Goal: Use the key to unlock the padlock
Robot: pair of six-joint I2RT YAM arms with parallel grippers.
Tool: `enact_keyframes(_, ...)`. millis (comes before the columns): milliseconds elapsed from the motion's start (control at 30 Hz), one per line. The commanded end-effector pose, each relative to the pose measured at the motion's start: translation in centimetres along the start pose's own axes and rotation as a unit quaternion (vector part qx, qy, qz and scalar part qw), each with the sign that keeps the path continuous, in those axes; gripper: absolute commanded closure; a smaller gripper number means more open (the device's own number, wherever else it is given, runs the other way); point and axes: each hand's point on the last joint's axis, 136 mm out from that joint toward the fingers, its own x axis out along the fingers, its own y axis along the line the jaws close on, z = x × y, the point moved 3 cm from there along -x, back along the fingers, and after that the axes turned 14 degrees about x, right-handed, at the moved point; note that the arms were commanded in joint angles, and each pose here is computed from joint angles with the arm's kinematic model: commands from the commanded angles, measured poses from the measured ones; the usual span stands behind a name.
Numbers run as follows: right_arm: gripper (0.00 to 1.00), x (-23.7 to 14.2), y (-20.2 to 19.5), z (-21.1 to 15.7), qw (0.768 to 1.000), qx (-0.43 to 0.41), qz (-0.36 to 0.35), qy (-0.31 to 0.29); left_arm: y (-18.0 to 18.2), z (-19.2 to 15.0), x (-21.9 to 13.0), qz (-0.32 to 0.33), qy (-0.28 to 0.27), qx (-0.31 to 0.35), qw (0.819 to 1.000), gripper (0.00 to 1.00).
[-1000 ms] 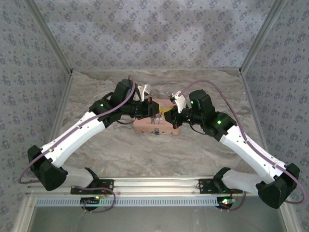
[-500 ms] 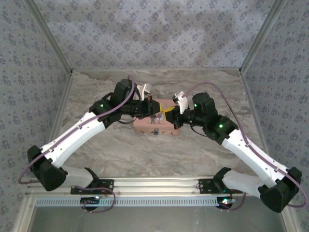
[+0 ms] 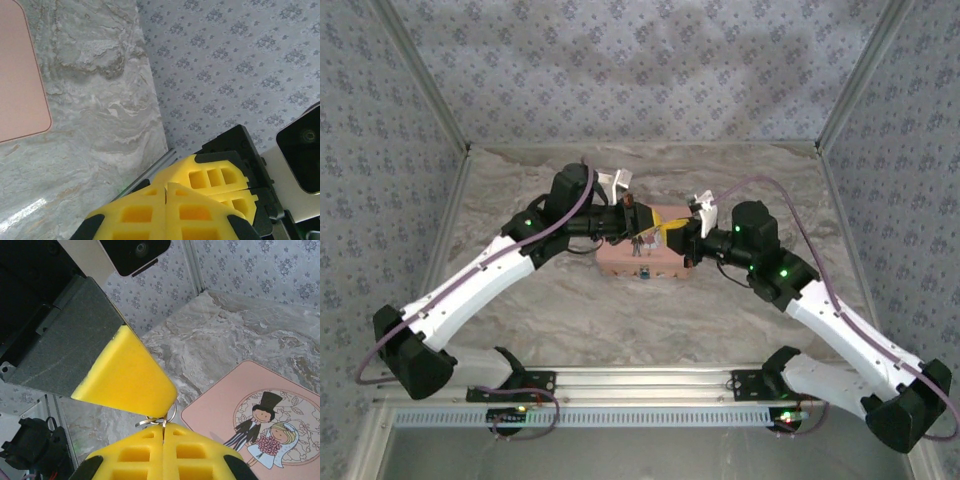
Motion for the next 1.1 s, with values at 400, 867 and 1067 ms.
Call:
enact_keyframes(400,1.00,-0.8,3.8,1.8,0.994,-0.019,0.100,-0.046,-2.1,0.0,0.0,-0.061,0.000,0.002,0.998,1.00)
enact_keyframes(867,0.76,-1.8,2.5,0.8,0.996,-0.005,0.061,-0.058,-0.9,0.9,-0.8,-0.050,-0.027,-0.014,0.998,1.00)
enact_keyframes(1067,0.78,-1.2,2.1,1.0,0.997,-0.009,0.051,-0.058,-1.0,0.9,-0.9,-0.055,-0.028,-0.017,0.998,1.00)
